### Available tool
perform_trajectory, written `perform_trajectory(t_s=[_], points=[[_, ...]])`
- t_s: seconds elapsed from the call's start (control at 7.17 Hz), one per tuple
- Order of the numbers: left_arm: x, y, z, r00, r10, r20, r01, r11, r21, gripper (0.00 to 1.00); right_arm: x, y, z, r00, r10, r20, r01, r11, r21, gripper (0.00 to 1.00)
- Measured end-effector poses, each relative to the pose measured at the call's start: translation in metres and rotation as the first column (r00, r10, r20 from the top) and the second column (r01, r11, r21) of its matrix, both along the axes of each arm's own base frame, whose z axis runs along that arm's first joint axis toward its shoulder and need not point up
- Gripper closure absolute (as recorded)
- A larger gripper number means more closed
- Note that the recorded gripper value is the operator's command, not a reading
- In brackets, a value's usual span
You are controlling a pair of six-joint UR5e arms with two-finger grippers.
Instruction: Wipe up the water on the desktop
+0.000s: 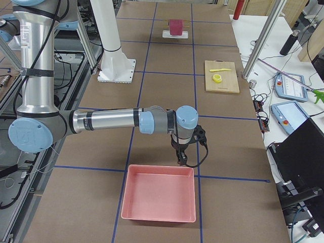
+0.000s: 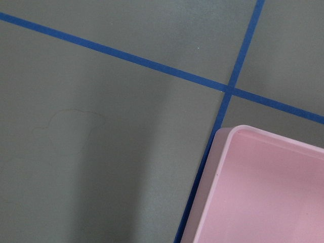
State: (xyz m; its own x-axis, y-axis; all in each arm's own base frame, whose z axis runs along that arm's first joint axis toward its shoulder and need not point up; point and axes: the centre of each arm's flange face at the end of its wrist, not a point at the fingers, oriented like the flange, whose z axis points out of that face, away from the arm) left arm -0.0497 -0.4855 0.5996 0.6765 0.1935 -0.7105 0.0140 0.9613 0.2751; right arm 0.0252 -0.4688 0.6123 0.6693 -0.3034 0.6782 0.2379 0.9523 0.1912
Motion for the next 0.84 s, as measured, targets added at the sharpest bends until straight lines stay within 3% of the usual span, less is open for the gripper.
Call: perform_trajectory(t_s=[0.28,0.56,0.84], points=[[0.001,0.001,-0.001,1.0,0.0,-0.006,0.0,1.0,0.013,0.03,0.001,0.003,0.002,1.0,0.002,0.0,-0.002,1.0,-0.005,0.0],[0.007,0.001,-0.01,0.998,-0.001,-0.065,0.0,1.0,-0.007,0.02,0.001,0.004,0.002,1.0,0.009,0.001,-0.009,1.0,-0.013,0.0],[0.055,-0.002,-0.055,0.99,-0.069,-0.126,0.054,0.991,-0.125,0.03,0.001,0.006,0.004,1.0,0.011,0.001,-0.011,1.0,-0.018,0.0]])
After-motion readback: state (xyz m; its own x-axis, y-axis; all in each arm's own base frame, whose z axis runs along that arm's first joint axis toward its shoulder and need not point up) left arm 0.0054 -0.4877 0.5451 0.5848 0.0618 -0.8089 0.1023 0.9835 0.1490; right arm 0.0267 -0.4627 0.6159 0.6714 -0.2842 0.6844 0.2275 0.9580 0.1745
